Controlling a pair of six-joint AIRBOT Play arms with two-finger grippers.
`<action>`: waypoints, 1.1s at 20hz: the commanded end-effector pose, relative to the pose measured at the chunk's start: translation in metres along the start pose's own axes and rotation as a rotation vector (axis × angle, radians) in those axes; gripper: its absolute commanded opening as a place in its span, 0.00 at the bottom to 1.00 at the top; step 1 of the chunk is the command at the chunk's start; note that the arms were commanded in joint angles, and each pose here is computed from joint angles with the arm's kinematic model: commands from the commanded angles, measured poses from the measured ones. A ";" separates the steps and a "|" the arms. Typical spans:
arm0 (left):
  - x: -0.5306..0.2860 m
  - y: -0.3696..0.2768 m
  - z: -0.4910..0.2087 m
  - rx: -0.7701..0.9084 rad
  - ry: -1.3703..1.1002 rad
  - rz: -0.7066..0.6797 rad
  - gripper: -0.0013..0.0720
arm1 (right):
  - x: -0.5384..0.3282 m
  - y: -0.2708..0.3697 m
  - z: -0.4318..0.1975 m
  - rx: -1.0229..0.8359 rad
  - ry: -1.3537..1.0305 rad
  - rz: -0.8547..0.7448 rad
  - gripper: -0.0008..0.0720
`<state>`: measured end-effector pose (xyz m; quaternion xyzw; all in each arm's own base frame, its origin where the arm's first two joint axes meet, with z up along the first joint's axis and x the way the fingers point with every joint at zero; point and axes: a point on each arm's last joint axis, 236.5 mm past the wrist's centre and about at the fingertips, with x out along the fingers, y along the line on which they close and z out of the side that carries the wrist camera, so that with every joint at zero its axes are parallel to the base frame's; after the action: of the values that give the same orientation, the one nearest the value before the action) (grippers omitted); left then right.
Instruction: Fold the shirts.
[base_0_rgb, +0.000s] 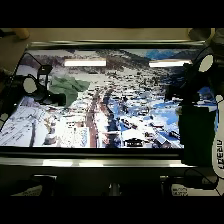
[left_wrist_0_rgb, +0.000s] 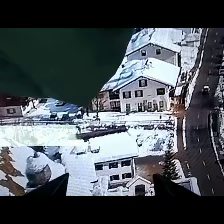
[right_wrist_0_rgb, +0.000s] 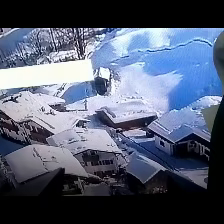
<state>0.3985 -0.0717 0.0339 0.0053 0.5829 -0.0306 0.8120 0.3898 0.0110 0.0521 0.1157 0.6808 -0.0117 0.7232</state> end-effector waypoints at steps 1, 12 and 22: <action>0.000 0.000 0.000 0.000 -0.001 0.000 0.86 | 0.000 0.000 0.000 0.000 0.000 0.000 0.93; 0.000 0.000 0.000 0.001 -0.001 0.000 0.86 | 0.000 0.000 0.000 -0.001 0.000 0.000 0.93; 0.016 0.033 0.083 -0.152 -0.284 0.041 0.95 | -0.008 0.008 0.060 -0.002 -0.256 0.033 0.93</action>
<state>0.4517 -0.0724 0.0444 -0.0274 0.4997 -0.0194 0.8655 0.4311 0.0082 0.0585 0.1250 0.6132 -0.0156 0.7798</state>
